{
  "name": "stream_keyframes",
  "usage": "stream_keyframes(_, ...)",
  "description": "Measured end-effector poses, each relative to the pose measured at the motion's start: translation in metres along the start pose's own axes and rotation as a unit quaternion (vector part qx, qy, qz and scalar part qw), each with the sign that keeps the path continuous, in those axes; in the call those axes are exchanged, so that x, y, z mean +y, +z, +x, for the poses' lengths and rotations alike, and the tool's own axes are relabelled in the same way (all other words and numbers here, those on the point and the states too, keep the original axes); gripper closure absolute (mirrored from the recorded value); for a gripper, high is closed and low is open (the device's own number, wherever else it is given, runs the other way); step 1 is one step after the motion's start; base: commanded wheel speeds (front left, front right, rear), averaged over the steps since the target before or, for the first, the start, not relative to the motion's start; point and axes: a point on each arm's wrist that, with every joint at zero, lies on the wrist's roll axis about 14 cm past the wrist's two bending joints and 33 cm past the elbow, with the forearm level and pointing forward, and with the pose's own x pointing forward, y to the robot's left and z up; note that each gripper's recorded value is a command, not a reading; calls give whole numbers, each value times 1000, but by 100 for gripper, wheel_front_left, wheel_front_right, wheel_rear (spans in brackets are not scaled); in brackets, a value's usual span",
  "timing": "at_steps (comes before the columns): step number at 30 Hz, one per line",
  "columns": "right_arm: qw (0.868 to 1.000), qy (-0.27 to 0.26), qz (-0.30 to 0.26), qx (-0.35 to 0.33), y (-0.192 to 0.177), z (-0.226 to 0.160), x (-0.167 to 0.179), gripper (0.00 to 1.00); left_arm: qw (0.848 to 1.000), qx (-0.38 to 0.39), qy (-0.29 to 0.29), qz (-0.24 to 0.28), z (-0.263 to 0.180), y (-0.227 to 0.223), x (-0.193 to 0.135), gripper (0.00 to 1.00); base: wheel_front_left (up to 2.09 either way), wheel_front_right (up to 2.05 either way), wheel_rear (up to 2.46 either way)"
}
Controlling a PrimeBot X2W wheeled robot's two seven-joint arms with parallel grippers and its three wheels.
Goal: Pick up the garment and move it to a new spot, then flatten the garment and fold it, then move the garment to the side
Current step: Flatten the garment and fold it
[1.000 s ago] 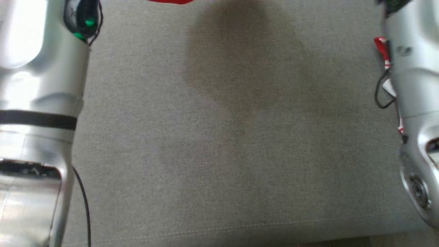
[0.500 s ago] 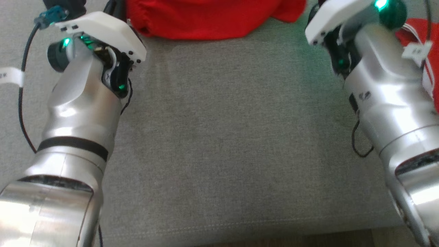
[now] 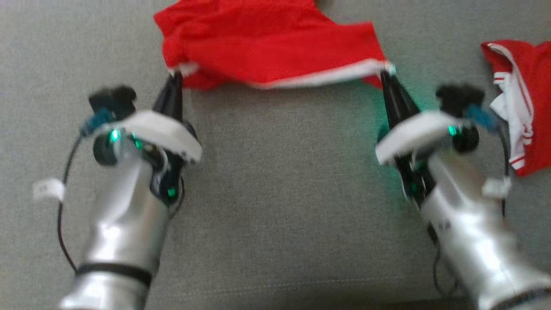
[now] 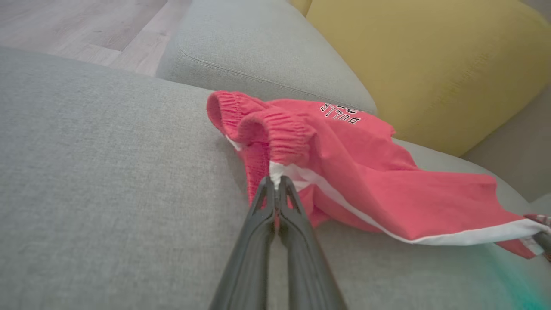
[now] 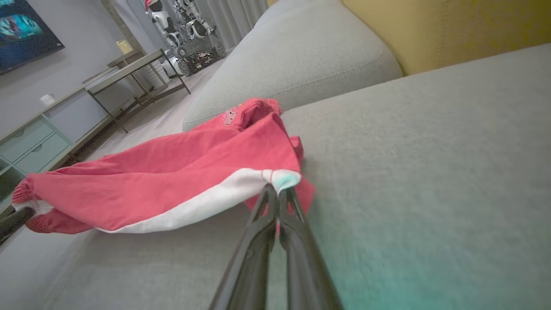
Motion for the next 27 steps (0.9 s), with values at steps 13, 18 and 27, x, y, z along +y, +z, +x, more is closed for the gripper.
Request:
stream_keyframes(13, 998, -51, 42, -7, -51, -124, -7, 100, 1000, -10, -12, 15, -94, -28, -22, 100, 0, 0, 0)
stream_keyframes(18, 997, -59, 43, -5, -50, -161, 0, 100, 1000, -14, -1, 18, -131, -37, -20, 100, 0, 0, 0)
stream_keyframes(27, 996, -68, 53, 21, -53, -222, 14, 100, 1000, -11, 22, 11, -187, -38, -23, 100, 0, 0, 0)
